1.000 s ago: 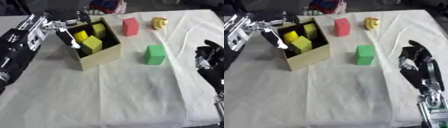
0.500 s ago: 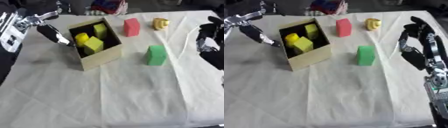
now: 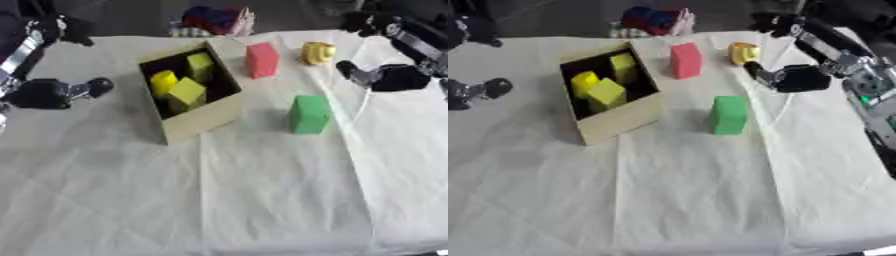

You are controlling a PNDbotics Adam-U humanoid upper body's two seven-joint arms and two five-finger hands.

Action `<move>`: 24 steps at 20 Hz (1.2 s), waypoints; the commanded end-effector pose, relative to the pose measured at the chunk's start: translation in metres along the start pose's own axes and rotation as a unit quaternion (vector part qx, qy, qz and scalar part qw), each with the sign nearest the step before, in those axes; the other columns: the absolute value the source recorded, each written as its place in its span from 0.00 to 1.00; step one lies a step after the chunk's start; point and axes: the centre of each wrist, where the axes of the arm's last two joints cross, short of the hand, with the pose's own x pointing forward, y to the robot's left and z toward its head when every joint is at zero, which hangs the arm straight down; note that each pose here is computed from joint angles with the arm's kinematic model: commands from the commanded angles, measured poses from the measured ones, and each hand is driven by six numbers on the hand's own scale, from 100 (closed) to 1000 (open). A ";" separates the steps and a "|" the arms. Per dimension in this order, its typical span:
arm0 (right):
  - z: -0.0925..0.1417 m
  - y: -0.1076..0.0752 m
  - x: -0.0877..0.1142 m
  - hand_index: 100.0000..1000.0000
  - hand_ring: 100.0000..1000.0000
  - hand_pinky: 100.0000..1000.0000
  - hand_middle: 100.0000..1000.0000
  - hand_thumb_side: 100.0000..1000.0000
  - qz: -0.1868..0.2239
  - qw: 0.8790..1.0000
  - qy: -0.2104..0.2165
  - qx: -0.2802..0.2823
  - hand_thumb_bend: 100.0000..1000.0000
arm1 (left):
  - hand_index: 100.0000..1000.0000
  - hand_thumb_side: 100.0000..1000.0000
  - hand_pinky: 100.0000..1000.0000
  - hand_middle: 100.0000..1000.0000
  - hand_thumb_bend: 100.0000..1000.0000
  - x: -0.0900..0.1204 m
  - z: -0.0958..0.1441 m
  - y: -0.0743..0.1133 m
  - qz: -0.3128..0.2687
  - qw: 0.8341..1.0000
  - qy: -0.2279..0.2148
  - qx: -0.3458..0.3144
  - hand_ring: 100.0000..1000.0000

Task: Pick up objects on the table and place them in the box.

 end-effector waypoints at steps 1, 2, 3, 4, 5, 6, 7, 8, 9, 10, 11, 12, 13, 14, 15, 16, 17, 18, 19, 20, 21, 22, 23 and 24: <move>0.000 -0.009 -0.013 1.00 0.95 0.92 0.89 0.32 0.033 0.996 0.021 0.075 0.34 | 0.81 0.51 0.81 0.68 0.60 0.005 0.010 0.001 0.034 0.999 0.015 0.030 0.68; -0.003 -0.008 -0.015 1.00 0.95 0.92 0.89 0.31 0.041 0.994 0.026 0.095 0.35 | 0.81 0.51 0.81 0.67 0.60 0.002 0.016 -0.002 0.042 0.998 0.026 0.035 0.68; -0.005 -0.008 -0.017 1.00 0.95 0.93 0.89 0.30 0.048 0.992 0.030 0.110 0.35 | 0.81 0.51 0.81 0.67 0.59 0.000 0.020 -0.004 0.048 0.998 0.034 0.038 0.68; -0.007 -0.006 -0.020 1.00 0.95 0.93 0.89 0.29 0.052 0.990 0.036 0.124 0.35 | 0.81 0.52 0.81 0.67 0.59 -0.002 0.024 -0.007 0.055 0.997 0.043 0.041 0.68; -0.009 -0.004 -0.022 1.00 0.96 0.93 0.90 0.30 0.054 0.989 0.041 0.134 0.36 | 0.81 0.52 0.81 0.67 0.59 -0.003 0.027 -0.009 0.059 0.996 0.050 0.043 0.68; -0.010 -0.002 -0.025 1.00 0.96 0.94 0.91 0.30 0.058 0.987 0.047 0.143 0.37 | 0.81 0.52 0.81 0.67 0.59 -0.005 0.030 -0.011 0.062 0.995 0.056 0.044 0.68; -0.012 0.000 -0.027 1.00 0.97 0.95 0.92 0.30 0.064 0.985 0.052 0.150 0.38 | 0.81 0.52 0.81 0.67 0.59 -0.006 0.032 -0.013 0.065 0.995 0.061 0.043 0.68; -0.014 0.001 -0.028 1.00 0.97 0.95 0.92 0.31 0.071 0.984 0.058 0.155 0.39 | 0.81 0.52 0.81 0.67 0.59 -0.008 0.034 -0.015 0.068 0.995 0.066 0.042 0.68; -0.015 0.003 -0.029 1.00 0.97 0.95 0.92 0.31 0.076 0.982 0.062 0.160 0.39 | 0.81 0.53 0.81 0.67 0.59 -0.009 0.035 -0.017 0.071 0.994 0.070 0.040 0.67; -0.017 0.006 -0.030 1.00 0.97 0.95 0.92 0.31 0.079 0.981 0.066 0.164 0.39 | 0.81 0.53 0.81 0.67 0.58 -0.010 0.036 -0.019 0.072 0.994 0.073 0.037 0.67; -0.018 0.008 -0.032 1.00 0.97 0.95 0.92 0.31 0.081 0.980 0.068 0.167 0.40 | 0.81 0.53 0.81 0.67 0.58 -0.010 0.037 -0.020 0.073 0.994 0.075 0.035 0.67; -0.019 0.010 -0.033 1.00 0.97 0.95 0.91 0.32 0.082 0.980 0.070 0.169 0.40 | 0.81 0.53 0.81 0.66 0.58 -0.011 0.037 -0.022 0.075 0.994 0.076 0.032 0.67; -0.021 0.012 -0.034 1.00 0.97 0.95 0.91 0.32 0.082 0.980 0.072 0.169 0.40 | 0.81 0.53 0.81 0.66 0.58 -0.011 0.037 -0.023 0.077 0.994 0.077 0.030 0.67; -0.022 0.014 -0.035 1.00 0.97 0.95 0.91 0.32 0.080 0.980 0.075 0.168 0.40 | 0.81 0.53 0.81 0.66 0.58 -0.011 0.037 -0.024 0.079 0.993 0.078 0.029 0.67; -0.023 0.017 -0.036 1.00 0.97 0.95 0.91 0.32 0.079 0.980 0.077 0.166 0.38 | 0.82 0.54 0.81 0.66 0.58 -0.011 0.037 -0.026 0.081 0.993 0.078 0.027 0.67; -0.025 0.019 -0.037 1.00 0.97 0.95 0.91 0.32 0.077 0.980 0.080 0.163 0.40 | 0.81 0.54 0.81 0.66 0.58 -0.011 0.037 -0.027 0.083 0.993 0.078 0.025 0.67; -0.026 0.022 -0.039 1.00 0.97 0.95 0.91 0.33 0.075 0.981 0.083 0.160 0.39 | 0.82 0.54 0.81 0.66 0.58 -0.011 0.037 -0.028 0.083 0.993 0.078 0.022 0.67; -0.027 0.025 -0.040 1.00 0.96 0.94 0.90 0.33 0.073 0.981 0.086 0.157 0.39 | 0.81 0.54 0.81 0.66 0.58 -0.011 0.037 -0.028 0.084 0.993 0.079 0.021 0.67; -0.028 0.027 -0.042 1.00 0.96 0.94 0.89 0.34 0.070 0.981 0.089 0.156 0.39 | 0.81 0.54 0.81 0.66 0.58 -0.011 0.037 -0.029 0.084 0.993 0.079 0.020 0.67; -0.029 0.030 -0.042 1.00 0.95 0.94 0.89 0.34 0.069 0.981 0.091 0.156 0.39 | 0.81 0.53 0.81 0.66 0.58 -0.012 0.038 -0.029 0.085 0.993 0.080 0.020 0.67; -0.030 0.032 -0.043 1.00 0.94 0.93 0.87 0.35 0.068 0.981 0.091 0.158 0.39 | 0.82 0.54 0.81 0.66 0.57 -0.012 0.038 -0.030 0.086 0.993 0.081 0.020 0.66; -0.032 0.034 -0.043 1.00 0.93 0.93 0.86 0.35 0.069 0.980 0.091 0.161 0.39 | 0.81 0.53 0.81 0.66 0.57 -0.012 0.038 -0.030 0.087 0.993 0.081 0.020 0.66; -0.033 0.036 -0.043 0.99 0.91 0.92 0.83 0.35 0.071 0.979 0.091 0.166 0.38 | 0.81 0.54 0.81 0.65 0.57 -0.012 0.038 -0.030 0.088 0.993 0.081 0.020 0.66; -0.034 0.037 -0.043 0.96 0.89 0.91 0.80 0.35 0.074 0.978 0.091 0.172 0.38 | 0.81 0.54 0.81 0.65 0.56 -0.012 0.038 -0.031 0.089 0.992 0.082 0.019 0.66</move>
